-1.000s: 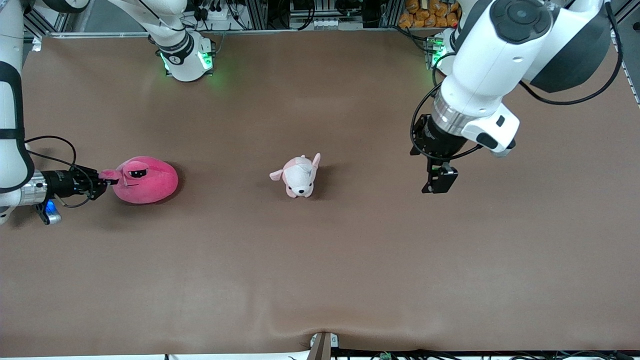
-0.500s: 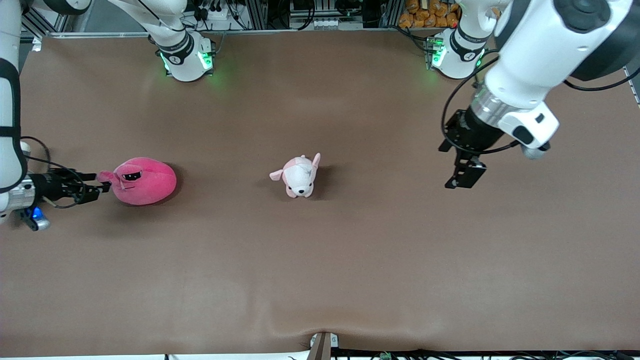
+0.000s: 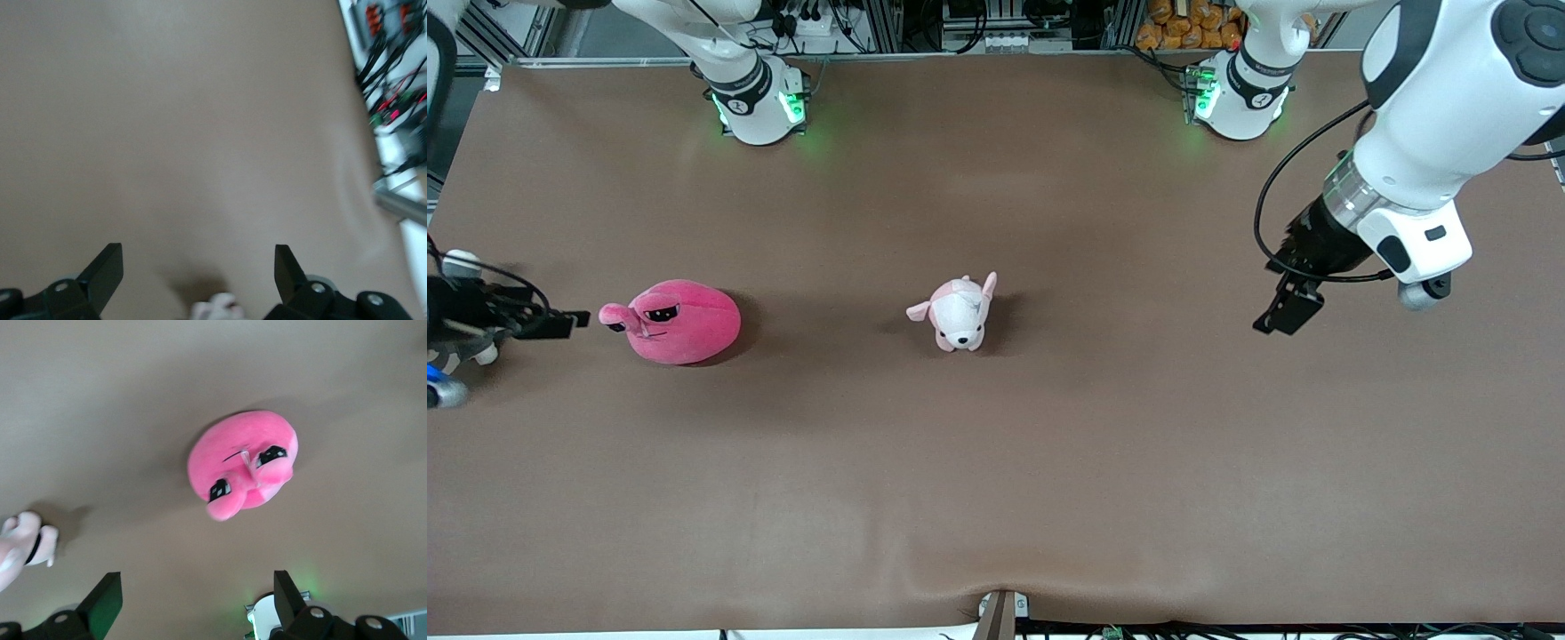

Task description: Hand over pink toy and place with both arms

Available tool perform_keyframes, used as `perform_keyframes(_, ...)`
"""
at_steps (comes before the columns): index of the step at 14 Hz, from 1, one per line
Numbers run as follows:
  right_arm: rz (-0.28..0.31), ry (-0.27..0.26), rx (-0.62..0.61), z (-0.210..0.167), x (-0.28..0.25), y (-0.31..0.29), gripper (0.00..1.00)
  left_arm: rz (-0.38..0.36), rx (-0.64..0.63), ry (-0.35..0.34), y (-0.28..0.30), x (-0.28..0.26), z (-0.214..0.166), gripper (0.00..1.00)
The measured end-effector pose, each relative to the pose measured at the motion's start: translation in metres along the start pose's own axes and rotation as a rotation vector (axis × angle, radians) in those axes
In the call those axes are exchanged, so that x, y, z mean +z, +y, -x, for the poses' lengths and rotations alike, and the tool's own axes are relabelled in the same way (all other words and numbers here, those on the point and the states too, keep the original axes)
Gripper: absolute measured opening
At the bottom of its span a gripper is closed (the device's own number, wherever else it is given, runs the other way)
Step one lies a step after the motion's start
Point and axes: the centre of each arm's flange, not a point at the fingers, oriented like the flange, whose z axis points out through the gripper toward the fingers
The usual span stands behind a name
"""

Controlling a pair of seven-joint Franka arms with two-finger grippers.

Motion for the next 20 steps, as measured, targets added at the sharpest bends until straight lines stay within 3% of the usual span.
perform_keyframes(3,0.006,0.090,-0.164,0.078,-0.060,-0.036,1.00,-0.056,0.168,-0.008,-0.017,-0.007,-0.019,1.00)
perform_keyframes(6,0.021,0.094,-0.206,0.134,-0.088,-0.035,1.00,-0.099,0.317,-0.030,-0.024,-0.006,-0.020,1.00)
perform_keyframes(11,0.022,0.202,-0.261,0.160,-0.081,-0.005,1.00,-0.144,0.535,-0.064,-0.043,-0.013,-0.043,1.00)
perform_keyframes(14,0.105,0.246,-0.350,0.169,-0.082,0.012,1.00,-0.194,0.691,-0.070,-0.051,-0.013,-0.045,1.00)
perform_keyframes(16,0.125,0.303,-0.372,0.174,-0.100,0.017,1.00,-0.232,0.791,-0.079,-0.056,-0.013,-0.047,1.00)
perform_keyframes(20,0.137,0.280,-0.472,0.182,-0.106,0.022,1.00,-0.267,0.993,-0.134,-0.072,-0.023,-0.069,1.00)
